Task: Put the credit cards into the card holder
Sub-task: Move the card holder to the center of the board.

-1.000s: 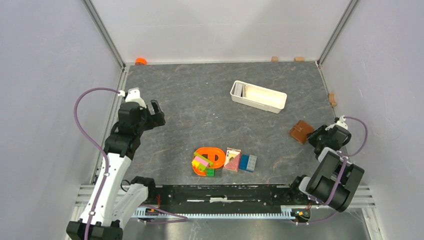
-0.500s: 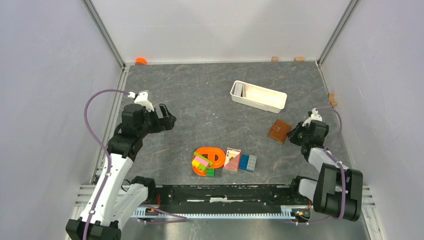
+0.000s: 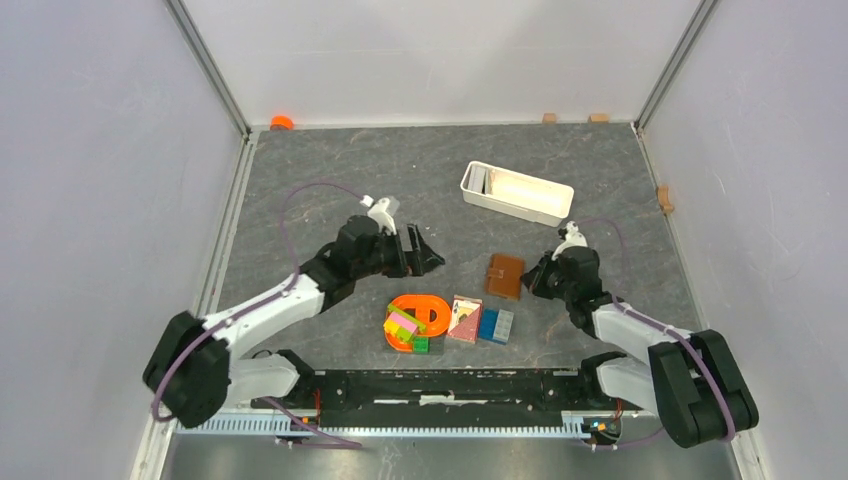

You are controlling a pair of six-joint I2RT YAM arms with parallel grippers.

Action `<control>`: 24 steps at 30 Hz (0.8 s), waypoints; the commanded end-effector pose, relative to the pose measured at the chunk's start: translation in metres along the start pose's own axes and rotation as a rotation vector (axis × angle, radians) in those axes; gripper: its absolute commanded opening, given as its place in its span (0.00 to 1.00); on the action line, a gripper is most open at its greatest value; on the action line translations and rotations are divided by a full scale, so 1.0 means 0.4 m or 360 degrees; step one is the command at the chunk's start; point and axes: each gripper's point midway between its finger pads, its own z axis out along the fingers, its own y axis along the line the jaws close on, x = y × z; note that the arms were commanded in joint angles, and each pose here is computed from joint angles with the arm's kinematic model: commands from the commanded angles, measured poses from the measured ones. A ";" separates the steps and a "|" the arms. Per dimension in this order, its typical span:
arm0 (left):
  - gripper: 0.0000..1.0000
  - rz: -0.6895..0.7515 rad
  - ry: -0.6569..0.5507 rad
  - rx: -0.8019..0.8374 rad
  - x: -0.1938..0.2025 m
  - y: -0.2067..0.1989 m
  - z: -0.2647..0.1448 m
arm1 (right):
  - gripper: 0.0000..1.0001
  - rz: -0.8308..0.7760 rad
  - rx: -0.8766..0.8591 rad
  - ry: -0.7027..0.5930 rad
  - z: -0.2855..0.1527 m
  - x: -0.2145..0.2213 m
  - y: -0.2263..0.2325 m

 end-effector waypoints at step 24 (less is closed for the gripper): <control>0.77 -0.0176 0.0448 0.0002 0.208 -0.035 0.342 | 0.00 0.0159 0.0028 -0.0132 0.083 -0.009 0.094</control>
